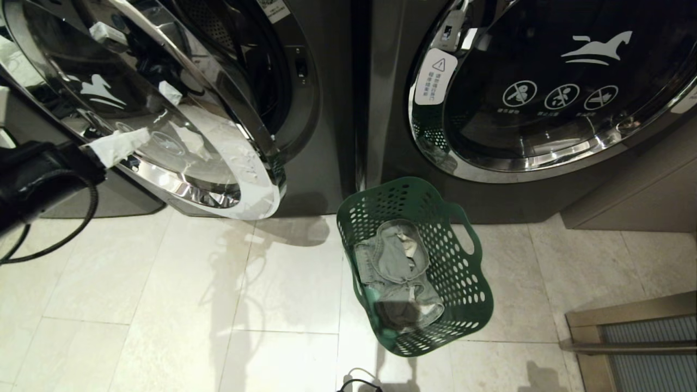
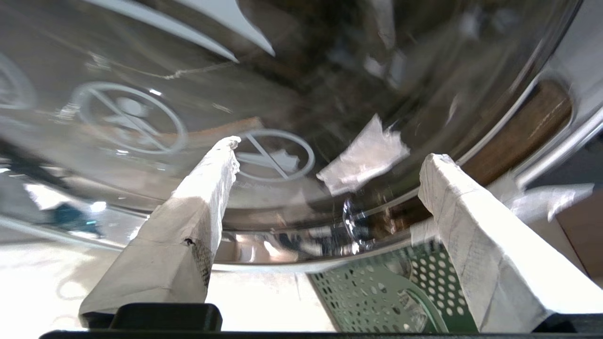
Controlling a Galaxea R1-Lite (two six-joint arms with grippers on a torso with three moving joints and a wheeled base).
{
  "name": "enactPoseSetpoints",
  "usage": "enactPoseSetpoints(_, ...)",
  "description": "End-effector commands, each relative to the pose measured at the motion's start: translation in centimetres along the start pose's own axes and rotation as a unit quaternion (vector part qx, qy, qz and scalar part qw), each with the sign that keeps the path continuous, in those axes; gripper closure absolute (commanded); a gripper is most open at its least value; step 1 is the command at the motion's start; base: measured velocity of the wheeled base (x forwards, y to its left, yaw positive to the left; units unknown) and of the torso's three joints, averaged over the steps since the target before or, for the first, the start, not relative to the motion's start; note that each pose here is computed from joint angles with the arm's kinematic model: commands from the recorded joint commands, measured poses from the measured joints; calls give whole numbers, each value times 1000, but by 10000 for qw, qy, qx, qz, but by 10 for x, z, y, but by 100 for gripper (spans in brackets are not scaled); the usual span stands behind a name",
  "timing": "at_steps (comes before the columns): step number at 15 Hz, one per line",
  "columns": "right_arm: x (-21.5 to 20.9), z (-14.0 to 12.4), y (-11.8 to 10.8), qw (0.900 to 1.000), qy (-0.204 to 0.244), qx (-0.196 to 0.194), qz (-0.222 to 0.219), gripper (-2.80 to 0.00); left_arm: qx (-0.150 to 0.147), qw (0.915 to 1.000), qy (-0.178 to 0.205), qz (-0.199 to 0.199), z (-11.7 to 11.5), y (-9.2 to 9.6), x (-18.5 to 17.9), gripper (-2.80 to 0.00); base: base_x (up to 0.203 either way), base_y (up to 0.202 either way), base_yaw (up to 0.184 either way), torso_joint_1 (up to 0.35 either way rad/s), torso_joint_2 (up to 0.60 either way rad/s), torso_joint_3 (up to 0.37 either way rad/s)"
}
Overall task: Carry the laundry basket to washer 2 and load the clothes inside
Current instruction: Open the lid of the washing machine
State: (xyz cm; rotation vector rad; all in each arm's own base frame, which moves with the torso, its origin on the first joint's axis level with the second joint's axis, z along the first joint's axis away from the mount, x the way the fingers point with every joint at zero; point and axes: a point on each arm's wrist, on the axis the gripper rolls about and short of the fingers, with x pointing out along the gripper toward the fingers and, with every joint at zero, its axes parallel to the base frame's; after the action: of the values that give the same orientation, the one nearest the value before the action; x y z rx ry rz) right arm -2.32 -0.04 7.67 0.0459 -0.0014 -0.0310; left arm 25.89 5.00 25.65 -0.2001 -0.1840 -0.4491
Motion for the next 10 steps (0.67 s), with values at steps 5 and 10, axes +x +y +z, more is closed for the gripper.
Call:
enactPoseSetpoints(5,0,0,0,10000,10,-6,-6,0,263,9926,-491,1079,33,-14,-83,-280,0,0,0,0,0,0)
enactPoseSetpoints(10,0,-1,0,10000,-4,-51,17,0,144,9601,-767,2685,51,0,-142,-280,0,0,0,0,0,0)
